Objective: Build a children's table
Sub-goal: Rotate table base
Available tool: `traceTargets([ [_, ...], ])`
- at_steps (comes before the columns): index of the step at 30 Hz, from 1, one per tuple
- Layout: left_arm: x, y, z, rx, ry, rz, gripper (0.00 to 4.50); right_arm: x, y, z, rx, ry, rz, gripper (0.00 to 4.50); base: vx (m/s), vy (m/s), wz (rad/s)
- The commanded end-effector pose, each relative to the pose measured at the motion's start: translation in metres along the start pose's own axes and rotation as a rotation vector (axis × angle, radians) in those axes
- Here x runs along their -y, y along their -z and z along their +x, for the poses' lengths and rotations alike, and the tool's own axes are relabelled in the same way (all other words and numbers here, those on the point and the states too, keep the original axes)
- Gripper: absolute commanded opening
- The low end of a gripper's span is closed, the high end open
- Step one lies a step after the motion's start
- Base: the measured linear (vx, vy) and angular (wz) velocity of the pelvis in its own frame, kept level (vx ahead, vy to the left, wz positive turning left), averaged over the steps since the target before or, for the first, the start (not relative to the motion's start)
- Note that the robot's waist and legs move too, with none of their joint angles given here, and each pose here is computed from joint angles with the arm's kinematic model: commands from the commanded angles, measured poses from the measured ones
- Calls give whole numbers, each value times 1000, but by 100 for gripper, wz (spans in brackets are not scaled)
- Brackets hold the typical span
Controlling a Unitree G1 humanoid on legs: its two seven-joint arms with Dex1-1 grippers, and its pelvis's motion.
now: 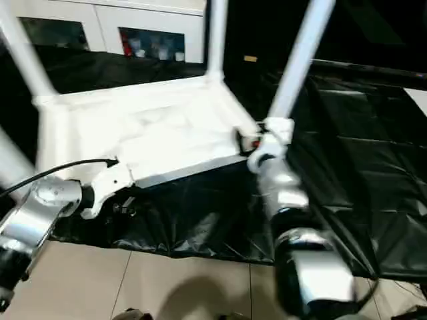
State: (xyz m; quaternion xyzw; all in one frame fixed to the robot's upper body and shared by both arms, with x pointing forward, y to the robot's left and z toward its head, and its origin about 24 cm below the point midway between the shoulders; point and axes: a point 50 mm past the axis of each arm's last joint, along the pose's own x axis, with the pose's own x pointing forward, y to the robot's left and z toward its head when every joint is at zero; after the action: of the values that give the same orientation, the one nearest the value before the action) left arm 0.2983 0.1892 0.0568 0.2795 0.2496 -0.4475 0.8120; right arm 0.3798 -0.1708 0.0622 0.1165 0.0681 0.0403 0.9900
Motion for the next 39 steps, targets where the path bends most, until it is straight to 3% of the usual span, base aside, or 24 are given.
traceTargets([
  [1,-5,7,-5,-30,-74,5,240,19,-12,-1,44,85,3,413,0,0,0],
  [7,-2,14,-13,45,-200,-34,240,35,-20,-4,65,118,-14,413,0,0,0],
  [8,0,14,-16,92,-227,-36,240,37,-20,-4,64,122,-20,413,0,0,0],
  [11,5,10,-36,334,-297,-193,240,32,-12,-6,39,49,-97,413,0,0,0],
  [13,10,11,-46,414,-299,-247,240,27,-7,-8,31,2,-126,413,0,0,0],
  [14,11,12,-48,435,-300,-261,272,26,-6,-8,28,-12,-133,413,0,0,0],
  [16,21,19,-65,538,-253,-358,275,17,4,-13,3,-116,-200,413,0,0,0],
  [21,36,49,-92,479,-151,-413,315,2,20,-25,-49,-300,-255,413,0,0,0],
  [27,42,75,-126,413,-127,-472,355,-2,30,-32,-90,-384,-280,413,0,0,0],
  [30,37,84,-141,397,-180,-455,371,-3,32,-35,-108,-412,-282,413,0,0,0],
  [32,30,94,-162,401,-237,-482,384,-2,36,-39,-136,-419,-302,413,0,0,0],
  [36,21,100,-178,401,-311,-477,414,-1,37,-40,-148,-409,-315,413,0,0,0],
  [39,4,104,-197,439,-439,-436,441,-1,38,-41,-157,-405,-326,413,0,0,0],
])
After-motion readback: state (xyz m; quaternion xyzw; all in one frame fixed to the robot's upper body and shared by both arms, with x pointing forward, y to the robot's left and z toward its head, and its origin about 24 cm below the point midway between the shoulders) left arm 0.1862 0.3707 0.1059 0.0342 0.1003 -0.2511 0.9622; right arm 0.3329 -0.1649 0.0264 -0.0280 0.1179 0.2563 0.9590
